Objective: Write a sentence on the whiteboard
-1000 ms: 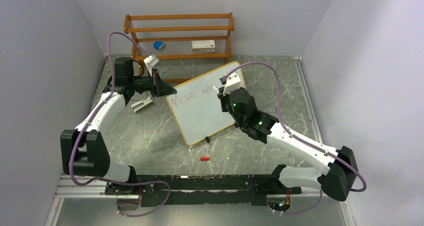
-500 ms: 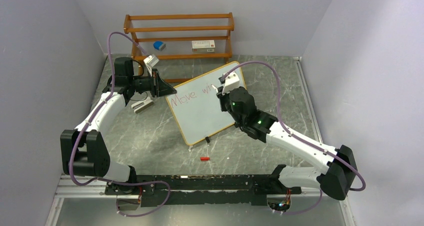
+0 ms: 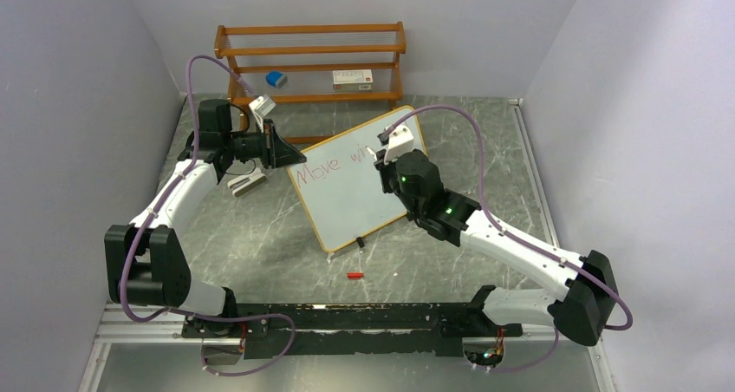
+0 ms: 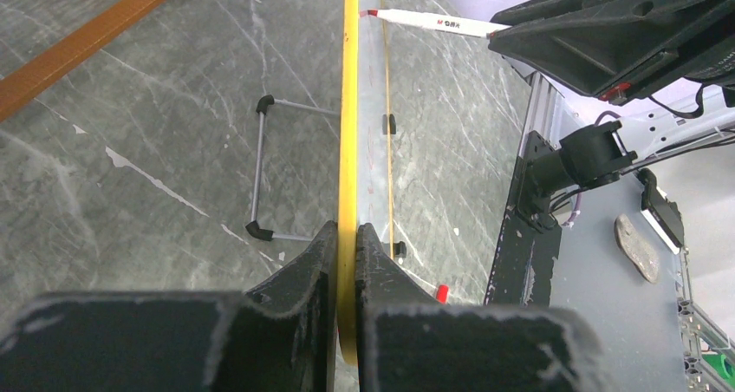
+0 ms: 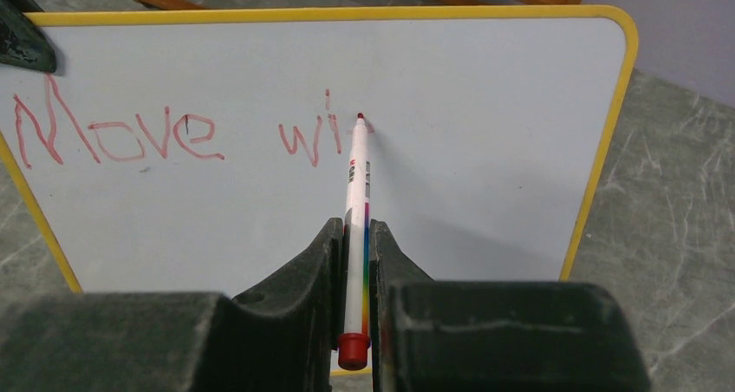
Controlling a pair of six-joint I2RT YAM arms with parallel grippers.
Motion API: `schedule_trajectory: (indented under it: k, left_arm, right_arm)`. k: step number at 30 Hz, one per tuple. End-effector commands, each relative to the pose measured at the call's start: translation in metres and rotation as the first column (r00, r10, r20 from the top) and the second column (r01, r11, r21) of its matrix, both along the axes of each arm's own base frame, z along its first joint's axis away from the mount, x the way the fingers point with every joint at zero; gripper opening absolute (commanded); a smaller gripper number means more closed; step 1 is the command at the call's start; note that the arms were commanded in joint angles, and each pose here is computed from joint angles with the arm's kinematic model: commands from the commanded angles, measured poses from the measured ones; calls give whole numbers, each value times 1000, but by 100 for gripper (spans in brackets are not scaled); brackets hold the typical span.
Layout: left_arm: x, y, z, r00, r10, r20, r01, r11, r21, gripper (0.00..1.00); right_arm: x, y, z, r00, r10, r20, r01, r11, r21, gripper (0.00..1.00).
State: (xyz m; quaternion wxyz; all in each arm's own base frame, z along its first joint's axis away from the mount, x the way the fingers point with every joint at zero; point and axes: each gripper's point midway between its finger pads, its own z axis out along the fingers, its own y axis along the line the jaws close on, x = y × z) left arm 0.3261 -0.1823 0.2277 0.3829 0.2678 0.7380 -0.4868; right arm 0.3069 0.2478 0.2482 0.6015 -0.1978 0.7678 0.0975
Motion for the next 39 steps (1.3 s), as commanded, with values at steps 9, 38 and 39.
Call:
schedule_trajectory:
  k: [9,38,39]
  left_arm:
    - [9,7,-6,999,19,36,-21,999,37,5]
    - [8,7,-6,999,19,36,-21,999,39,5]
    - [8,7,-6,999,21,37,-22,999,39,5]
  right_arm:
    - [-9,-8,-10,998,4,-58,-5,1000,-23,0]
    - [-3,-13,20,999,-18,29,18,1000,12,0]
    - [-2,-13,23,999,-19,36,19,1000,15,0]
